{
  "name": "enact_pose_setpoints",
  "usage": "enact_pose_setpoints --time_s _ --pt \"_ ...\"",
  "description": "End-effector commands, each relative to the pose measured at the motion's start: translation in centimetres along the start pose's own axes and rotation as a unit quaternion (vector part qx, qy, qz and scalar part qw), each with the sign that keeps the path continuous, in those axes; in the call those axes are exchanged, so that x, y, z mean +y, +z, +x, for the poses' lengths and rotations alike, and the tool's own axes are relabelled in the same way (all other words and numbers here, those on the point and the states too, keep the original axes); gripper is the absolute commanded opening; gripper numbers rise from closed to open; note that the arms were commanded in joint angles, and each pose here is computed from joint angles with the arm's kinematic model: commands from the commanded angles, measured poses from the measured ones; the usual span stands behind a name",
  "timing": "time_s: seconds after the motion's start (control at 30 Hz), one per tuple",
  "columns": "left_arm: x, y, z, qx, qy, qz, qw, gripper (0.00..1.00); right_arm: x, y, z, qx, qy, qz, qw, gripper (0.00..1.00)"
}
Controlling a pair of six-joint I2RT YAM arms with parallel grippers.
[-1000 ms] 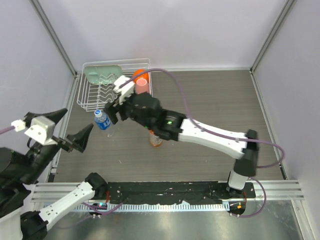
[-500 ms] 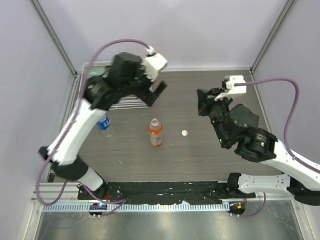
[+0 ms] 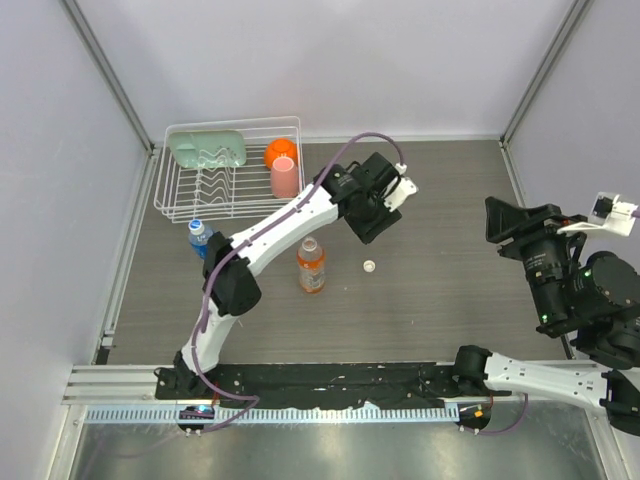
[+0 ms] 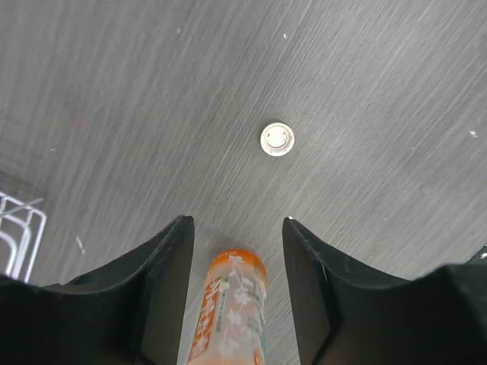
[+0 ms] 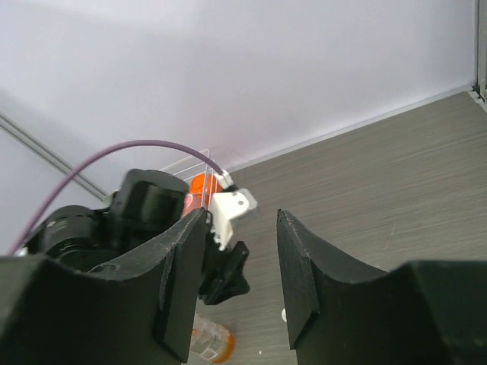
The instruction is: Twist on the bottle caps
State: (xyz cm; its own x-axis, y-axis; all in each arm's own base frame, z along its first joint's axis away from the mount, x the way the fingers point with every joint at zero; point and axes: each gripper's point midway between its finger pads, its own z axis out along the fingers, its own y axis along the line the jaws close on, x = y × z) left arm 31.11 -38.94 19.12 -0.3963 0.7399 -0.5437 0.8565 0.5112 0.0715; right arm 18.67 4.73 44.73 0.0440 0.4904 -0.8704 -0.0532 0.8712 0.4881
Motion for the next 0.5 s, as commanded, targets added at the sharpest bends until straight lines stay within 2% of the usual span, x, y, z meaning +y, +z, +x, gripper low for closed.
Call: enact_pose_setpoints --time_s 0.0,0.03,0.13,0.37,0.47 --pt "-0.4 3.1 0.9 0.021 -0.03 0.013 0.999 0.53 0.6 0.5 1.4 0.019 -0.04 0.01 0.999 0.48" --pt "-0.6 4.1 2.1 0.039 -0.032 0.016 0.999 0.52 0.6 0.5 1.4 0.02 -0.042 0.01 0.999 0.48" --pt "-0.8 6.1 3.3 0.043 -0.034 0.016 0.998 0.51 0.8 0.5 1.4 0.021 -0.042 0.005 0.999 0.48" --pt "-1.1 9.1 3.1 0.027 -0.051 0.022 0.998 0.51 1.1 0.7 3.2 0.035 -0.052 -0.001 0.998 0.48" --pt "-1.3 10.3 2.6 0.011 -0.065 0.022 0.998 0.51 1.4 0.9 4.1 0.041 -0.061 0.0 0.997 0.44"
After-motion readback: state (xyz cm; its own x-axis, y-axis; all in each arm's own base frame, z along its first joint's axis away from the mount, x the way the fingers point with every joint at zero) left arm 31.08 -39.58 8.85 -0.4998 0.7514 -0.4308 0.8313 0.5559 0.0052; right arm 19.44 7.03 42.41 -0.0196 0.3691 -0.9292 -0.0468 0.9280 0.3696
